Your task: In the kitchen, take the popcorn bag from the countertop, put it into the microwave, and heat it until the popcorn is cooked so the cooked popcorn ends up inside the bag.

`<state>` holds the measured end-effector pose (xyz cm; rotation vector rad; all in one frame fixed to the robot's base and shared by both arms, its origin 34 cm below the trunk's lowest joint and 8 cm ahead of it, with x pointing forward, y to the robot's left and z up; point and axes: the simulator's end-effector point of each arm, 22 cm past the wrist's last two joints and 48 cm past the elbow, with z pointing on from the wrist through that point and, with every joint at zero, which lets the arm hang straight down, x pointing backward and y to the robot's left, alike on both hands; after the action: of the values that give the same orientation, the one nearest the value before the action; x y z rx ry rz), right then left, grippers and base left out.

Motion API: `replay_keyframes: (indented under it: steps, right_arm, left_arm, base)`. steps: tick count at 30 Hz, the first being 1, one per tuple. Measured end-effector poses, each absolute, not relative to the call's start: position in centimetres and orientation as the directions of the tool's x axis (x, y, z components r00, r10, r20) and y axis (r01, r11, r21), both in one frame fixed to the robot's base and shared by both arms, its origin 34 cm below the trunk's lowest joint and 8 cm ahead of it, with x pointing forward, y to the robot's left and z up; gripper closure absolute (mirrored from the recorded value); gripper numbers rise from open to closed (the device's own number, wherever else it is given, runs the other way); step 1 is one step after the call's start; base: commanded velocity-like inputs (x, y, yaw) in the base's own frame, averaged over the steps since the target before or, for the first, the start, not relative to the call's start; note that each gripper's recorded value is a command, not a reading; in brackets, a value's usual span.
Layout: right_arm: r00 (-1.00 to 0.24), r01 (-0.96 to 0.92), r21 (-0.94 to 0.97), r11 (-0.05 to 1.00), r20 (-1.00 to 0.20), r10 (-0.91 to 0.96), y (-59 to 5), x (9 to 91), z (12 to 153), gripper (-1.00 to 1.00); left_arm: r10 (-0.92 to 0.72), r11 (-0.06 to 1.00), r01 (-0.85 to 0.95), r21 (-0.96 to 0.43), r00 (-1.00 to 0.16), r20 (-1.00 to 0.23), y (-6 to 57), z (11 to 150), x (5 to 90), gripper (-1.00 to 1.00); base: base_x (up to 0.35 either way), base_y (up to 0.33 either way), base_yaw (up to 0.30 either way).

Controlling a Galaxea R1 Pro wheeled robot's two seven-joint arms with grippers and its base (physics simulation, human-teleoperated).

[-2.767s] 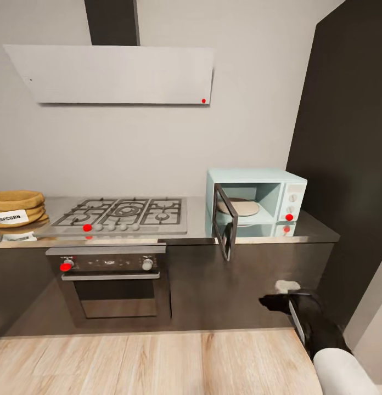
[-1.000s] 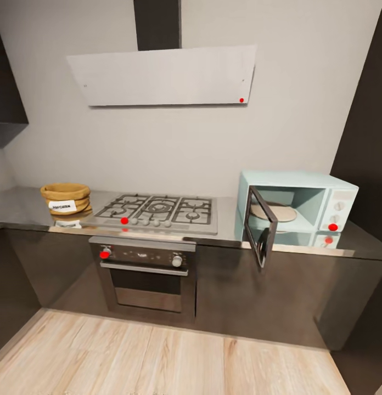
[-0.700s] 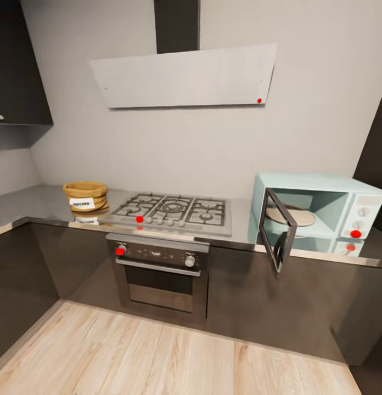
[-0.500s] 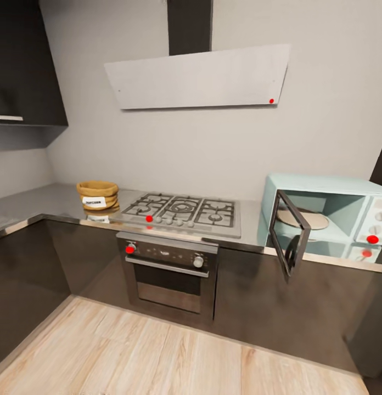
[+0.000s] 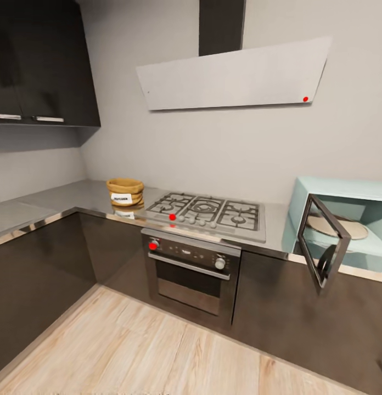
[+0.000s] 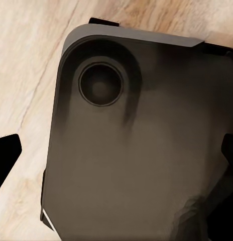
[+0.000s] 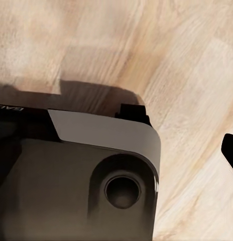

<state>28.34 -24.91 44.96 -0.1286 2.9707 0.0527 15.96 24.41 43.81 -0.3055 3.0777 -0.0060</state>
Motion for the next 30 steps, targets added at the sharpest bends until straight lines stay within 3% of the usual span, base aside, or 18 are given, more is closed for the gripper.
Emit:
replay_keyframes:
  steps: [20,30]
  right_arm:
    - [-0.982,-0.088,0.019,0.996,-0.169,-0.084,-25.6,28.4,45.0,-1.00]
    - [-0.981,-0.097,0.012,0.995,-0.168,-0.094,-26.0,28.4,45.0,-1.00]
  left_arm:
    - [-0.194,0.981,-0.194,-0.008,-0.980,-0.048,24.5,43.8,16.0,-1.00]
    - [-0.197,0.980,-0.197,-0.007,-0.979,-0.048,24.5,43.8,15.9,-1.00]
  base:
    - [0.000,0.000,0.269]
    - [0.000,0.000,0.024]
